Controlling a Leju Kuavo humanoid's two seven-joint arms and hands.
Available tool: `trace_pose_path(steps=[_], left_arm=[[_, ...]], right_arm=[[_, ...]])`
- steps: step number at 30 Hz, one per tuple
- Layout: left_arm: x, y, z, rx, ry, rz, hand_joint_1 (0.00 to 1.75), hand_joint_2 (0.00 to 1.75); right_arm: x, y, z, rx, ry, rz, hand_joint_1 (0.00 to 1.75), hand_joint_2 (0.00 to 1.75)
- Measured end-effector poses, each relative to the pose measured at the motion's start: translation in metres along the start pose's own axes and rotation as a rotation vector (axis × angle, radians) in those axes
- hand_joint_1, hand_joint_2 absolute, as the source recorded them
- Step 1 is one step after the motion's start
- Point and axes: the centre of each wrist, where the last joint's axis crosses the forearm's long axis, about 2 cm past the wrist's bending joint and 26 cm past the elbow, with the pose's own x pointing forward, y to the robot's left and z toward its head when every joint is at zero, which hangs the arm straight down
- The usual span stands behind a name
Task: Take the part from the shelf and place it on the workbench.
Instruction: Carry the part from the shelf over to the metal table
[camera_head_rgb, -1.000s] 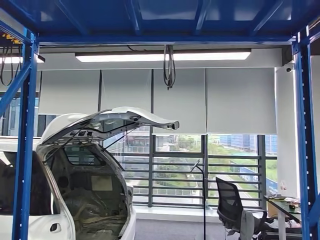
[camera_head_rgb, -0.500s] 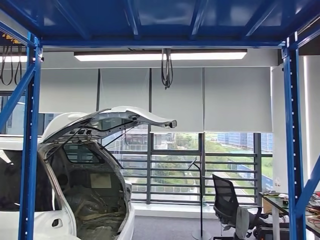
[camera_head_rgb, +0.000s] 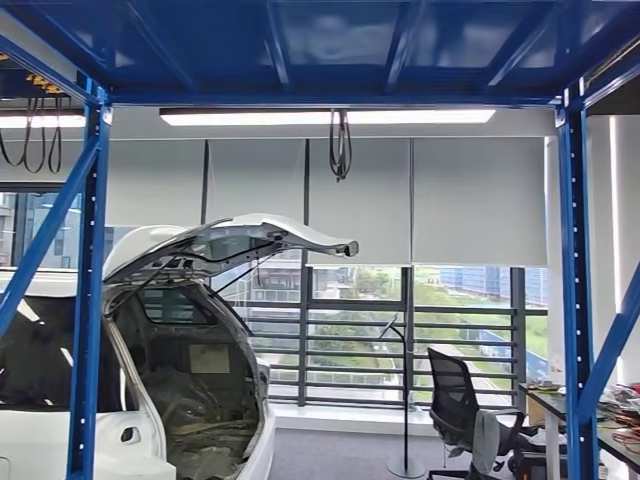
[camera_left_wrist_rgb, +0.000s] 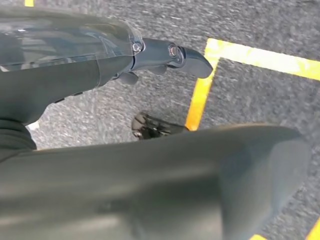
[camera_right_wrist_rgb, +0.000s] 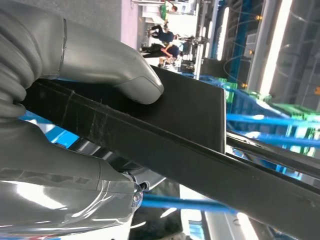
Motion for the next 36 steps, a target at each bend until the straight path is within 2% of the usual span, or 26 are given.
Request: trace_pose_path(steps=[22, 31, 36], left_arm=[[0.007, 0.004, -0.003, -0.02, -0.022, -0.05, 0.0, 1.75], [0.016, 0.007, -0.007, 0.01, 0.0, -0.063, 0.0, 1.75], [0.013, 0.009, -0.006, 0.013, 0.008, -0.063, 0.0, 1.75]], right_arm=[[0.007, -0.008, -0.004, -0.002, -0.044, 0.012, 1.75, 1.75], [0.009, -0.013, 0.0, 0.002, -0.04, 0.062, 1.75, 1.75], [0.01, -0.018, 0.004, 0.006, -0.023, 0.079, 1.75, 1.75]])
